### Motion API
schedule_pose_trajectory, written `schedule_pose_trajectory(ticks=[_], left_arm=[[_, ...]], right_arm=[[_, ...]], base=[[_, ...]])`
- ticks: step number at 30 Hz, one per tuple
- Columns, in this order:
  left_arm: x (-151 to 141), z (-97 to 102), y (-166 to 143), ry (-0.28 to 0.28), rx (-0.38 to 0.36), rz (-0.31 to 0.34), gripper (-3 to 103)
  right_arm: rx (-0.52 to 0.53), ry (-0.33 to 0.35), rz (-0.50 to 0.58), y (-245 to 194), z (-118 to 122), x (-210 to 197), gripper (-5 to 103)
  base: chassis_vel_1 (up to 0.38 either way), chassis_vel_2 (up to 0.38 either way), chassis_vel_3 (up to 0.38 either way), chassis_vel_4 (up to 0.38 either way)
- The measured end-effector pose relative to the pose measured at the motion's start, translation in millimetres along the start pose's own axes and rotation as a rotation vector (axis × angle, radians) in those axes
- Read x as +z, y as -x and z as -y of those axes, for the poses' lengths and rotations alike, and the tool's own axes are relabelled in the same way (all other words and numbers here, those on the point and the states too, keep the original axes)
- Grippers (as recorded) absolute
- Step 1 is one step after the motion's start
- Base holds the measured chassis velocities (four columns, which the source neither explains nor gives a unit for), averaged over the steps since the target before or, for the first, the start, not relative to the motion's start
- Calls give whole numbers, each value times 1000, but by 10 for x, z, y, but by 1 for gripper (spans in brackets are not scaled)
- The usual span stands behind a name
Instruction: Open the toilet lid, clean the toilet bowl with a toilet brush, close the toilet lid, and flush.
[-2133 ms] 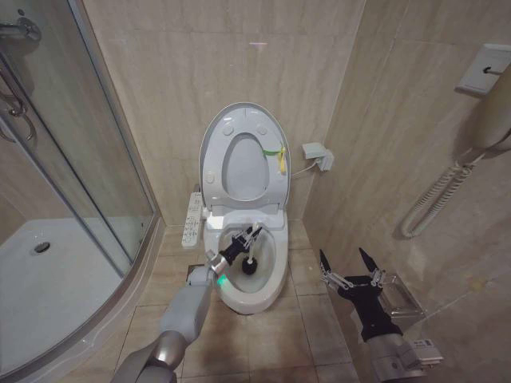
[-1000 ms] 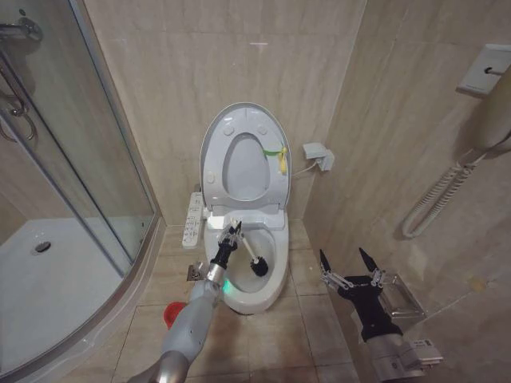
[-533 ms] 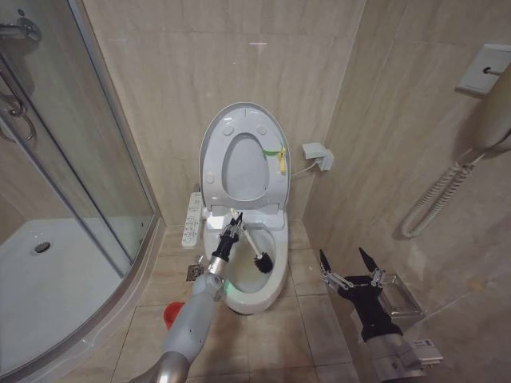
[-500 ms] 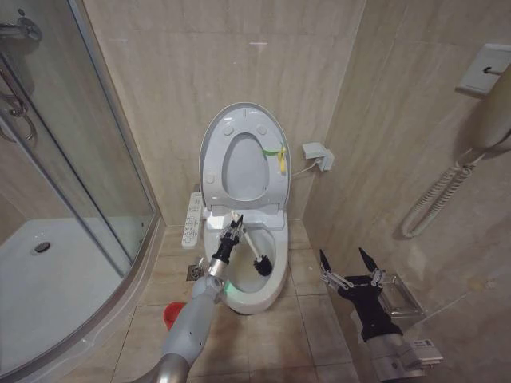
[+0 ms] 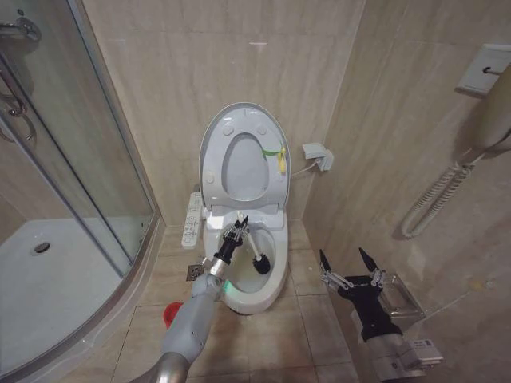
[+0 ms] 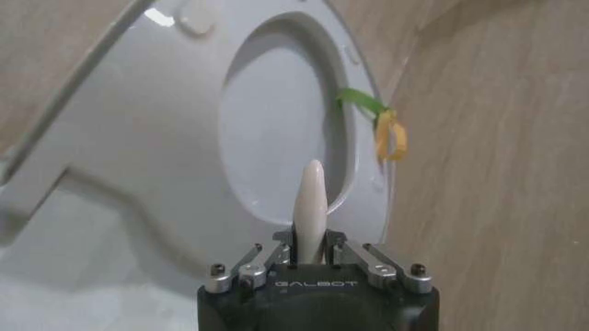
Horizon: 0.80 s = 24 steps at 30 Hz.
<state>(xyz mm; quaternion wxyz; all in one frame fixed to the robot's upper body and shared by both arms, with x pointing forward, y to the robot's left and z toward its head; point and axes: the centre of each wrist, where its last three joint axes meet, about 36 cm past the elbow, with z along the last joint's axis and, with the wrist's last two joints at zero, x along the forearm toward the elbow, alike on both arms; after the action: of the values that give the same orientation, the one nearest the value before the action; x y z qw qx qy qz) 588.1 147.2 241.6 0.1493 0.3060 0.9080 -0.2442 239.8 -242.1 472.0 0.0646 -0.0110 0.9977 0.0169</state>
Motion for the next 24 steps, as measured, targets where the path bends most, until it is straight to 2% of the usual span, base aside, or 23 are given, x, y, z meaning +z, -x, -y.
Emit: schedule_pose_trajectory(ticks=[5, 7, 8, 12, 13, 15, 22, 24], left_arm=[[104, -36, -177, 30, -2, -65, 21], [118, -39, -219, 63, 13, -87, 21], [118, -39, -219, 63, 13, -87, 21], [51, -68, -146, 157, 65, -104, 21], [51, -68, -146, 157, 65, -104, 21], [16, -74, -100, 198, 82, -105, 21], [-45, -109, -86, 300, 71, -103, 20], [-49, -107, -81, 311, 74, -104, 20]], right_arm=[[0, 0, 0, 0, 0, 0, 100], [0, 0, 0, 0, 0, 0, 100], [0, 0, 0, 0, 0, 0, 100], [0, 0, 0, 0, 0, 0, 100], [0, 0, 0, 0, 0, 0, 100], [0, 0, 0, 0, 0, 0, 100], [0, 0, 0, 0, 0, 0, 100], [0, 0, 0, 0, 0, 0, 100]], base=[[0, 0, 0, 0], [0, 0, 0, 0], [0, 0, 0, 0], [0, 0, 0, 0], [0, 0, 0, 0], [0, 0, 0, 0], [0, 0, 0, 0], [0, 0, 0, 0]])
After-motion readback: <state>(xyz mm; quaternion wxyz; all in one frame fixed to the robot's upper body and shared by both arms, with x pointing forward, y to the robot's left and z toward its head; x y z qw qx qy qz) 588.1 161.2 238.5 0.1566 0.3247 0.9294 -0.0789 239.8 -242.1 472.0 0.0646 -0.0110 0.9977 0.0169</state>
